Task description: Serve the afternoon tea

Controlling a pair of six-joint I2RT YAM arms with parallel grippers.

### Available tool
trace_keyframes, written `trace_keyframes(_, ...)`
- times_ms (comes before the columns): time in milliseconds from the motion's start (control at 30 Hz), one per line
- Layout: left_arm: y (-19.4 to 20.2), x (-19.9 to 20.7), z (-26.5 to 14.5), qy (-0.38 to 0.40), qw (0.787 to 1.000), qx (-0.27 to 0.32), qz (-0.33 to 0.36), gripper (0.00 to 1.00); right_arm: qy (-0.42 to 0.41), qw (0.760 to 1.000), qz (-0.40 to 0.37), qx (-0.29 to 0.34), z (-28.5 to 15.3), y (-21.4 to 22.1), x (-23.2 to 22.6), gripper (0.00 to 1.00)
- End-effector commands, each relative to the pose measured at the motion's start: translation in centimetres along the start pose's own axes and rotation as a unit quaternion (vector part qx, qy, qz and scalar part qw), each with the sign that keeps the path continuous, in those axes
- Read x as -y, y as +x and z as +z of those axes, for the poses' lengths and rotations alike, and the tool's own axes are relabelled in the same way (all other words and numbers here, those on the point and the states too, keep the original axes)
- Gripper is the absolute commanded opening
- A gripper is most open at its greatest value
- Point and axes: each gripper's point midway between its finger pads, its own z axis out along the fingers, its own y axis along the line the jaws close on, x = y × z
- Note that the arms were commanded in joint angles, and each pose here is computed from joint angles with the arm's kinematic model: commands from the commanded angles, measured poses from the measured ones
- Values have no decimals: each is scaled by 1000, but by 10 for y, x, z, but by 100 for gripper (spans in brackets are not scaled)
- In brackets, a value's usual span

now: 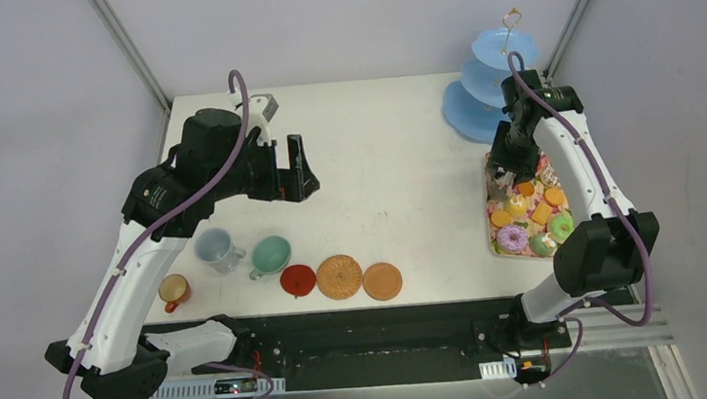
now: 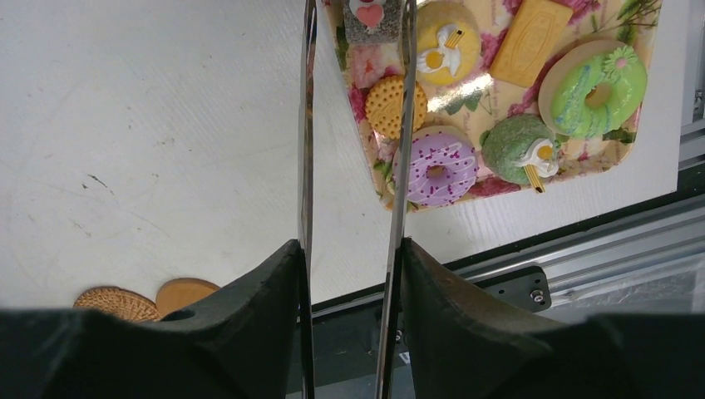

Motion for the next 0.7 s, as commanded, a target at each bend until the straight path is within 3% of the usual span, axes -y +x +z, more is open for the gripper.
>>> trace_keyframes(0,-12,3,-7,0,1000,20,17,99,16,1000,-14,-3,6,0,9,48)
trace_keyframes(667,-13,4,-3,1,1000,16,18,99,29,999,-21,-7,28,9,14,42)
